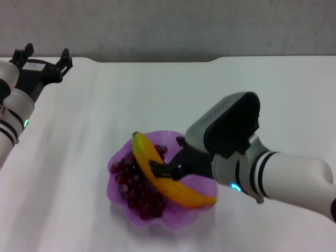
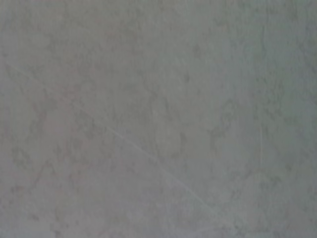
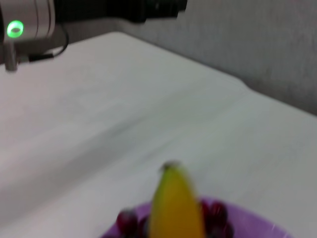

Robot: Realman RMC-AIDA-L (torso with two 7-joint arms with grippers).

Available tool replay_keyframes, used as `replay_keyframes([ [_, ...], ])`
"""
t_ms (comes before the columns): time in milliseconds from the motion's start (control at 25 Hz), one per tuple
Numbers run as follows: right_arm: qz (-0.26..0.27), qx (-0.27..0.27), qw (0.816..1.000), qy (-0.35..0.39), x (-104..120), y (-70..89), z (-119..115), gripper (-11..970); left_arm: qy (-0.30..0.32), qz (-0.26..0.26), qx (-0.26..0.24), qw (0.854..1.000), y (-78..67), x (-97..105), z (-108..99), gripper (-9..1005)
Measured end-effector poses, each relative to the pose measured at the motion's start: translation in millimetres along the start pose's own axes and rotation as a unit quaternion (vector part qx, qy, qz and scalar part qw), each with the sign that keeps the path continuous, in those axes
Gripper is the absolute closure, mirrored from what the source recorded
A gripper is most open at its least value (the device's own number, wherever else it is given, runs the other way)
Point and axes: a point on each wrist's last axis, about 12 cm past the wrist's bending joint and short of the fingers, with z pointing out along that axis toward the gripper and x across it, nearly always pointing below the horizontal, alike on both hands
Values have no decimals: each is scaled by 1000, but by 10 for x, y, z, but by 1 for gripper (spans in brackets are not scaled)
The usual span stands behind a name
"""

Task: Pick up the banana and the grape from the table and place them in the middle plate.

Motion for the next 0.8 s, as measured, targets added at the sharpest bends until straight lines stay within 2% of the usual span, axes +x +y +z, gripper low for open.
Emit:
replay_keyframes([
  [160, 4, 10, 1000, -23, -97, -58, -46, 71, 0, 0, -1, 1000, 3, 0, 0, 114],
  [440, 13, 75, 993, -88, -196, -358, -266, 64, 1, 1, 0, 1000, -1, 5, -3, 114],
  [640, 29, 132, 982, -132, -107, -665, -361, 65, 0, -3, -1, 1000, 5, 2, -1, 114],
  [800, 44, 178, 966, -180, 70, -891, -399, 66, 0, 0, 0, 1000, 4, 10, -6, 114],
])
